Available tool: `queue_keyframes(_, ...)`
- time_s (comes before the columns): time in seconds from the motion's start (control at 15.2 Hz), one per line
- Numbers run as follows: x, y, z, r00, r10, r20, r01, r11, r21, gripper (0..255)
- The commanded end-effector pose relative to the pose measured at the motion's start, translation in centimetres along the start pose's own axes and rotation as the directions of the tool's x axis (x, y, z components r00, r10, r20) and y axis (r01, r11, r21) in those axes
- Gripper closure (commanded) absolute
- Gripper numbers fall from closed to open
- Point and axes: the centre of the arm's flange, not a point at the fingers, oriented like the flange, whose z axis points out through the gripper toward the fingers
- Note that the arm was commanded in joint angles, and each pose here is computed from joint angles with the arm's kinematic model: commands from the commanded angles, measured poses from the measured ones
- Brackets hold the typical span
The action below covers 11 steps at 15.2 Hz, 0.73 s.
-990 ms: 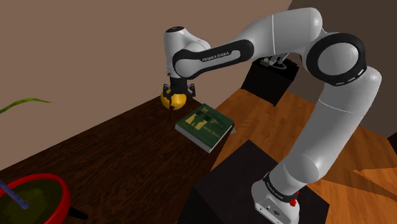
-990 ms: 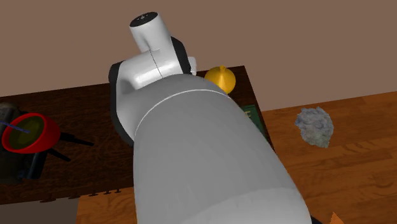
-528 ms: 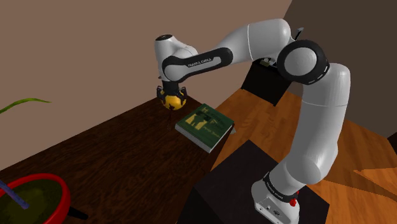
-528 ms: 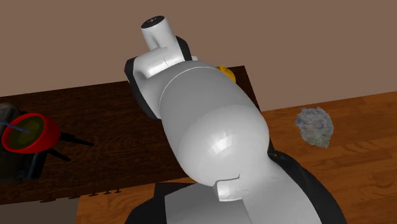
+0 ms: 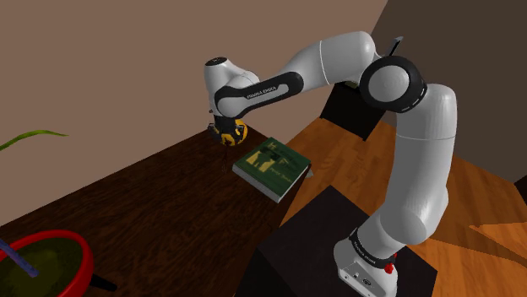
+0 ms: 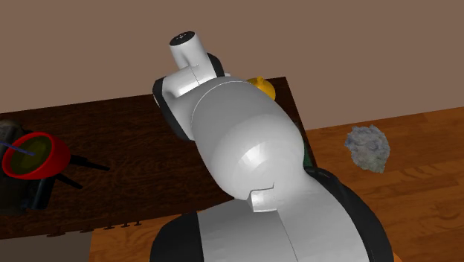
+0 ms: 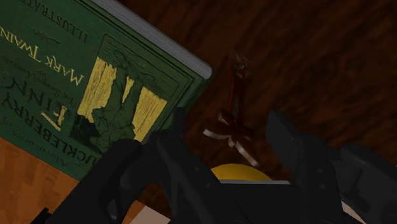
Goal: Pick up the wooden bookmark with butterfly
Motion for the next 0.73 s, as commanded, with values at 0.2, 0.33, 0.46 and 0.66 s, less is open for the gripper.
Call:
queue_keyframes(0.2,0.0,0.0,0.0,1.0,0.0,0.0,0.0,1.0,0.0,255)
queue_keyframes(0.33,0.0,0.0,0.0,1.0,0.0,0.0,0.0,1.0,0.0,255)
queue_keyframes(0.46,0.0,-0.1,0.0,1.0,0.0,0.0,0.0,1.0,0.0,255)
queue_keyframes(0.66,0.1,0.2,-1.0,1.0,0.0,0.0,0.0,1.0,0.0,255)
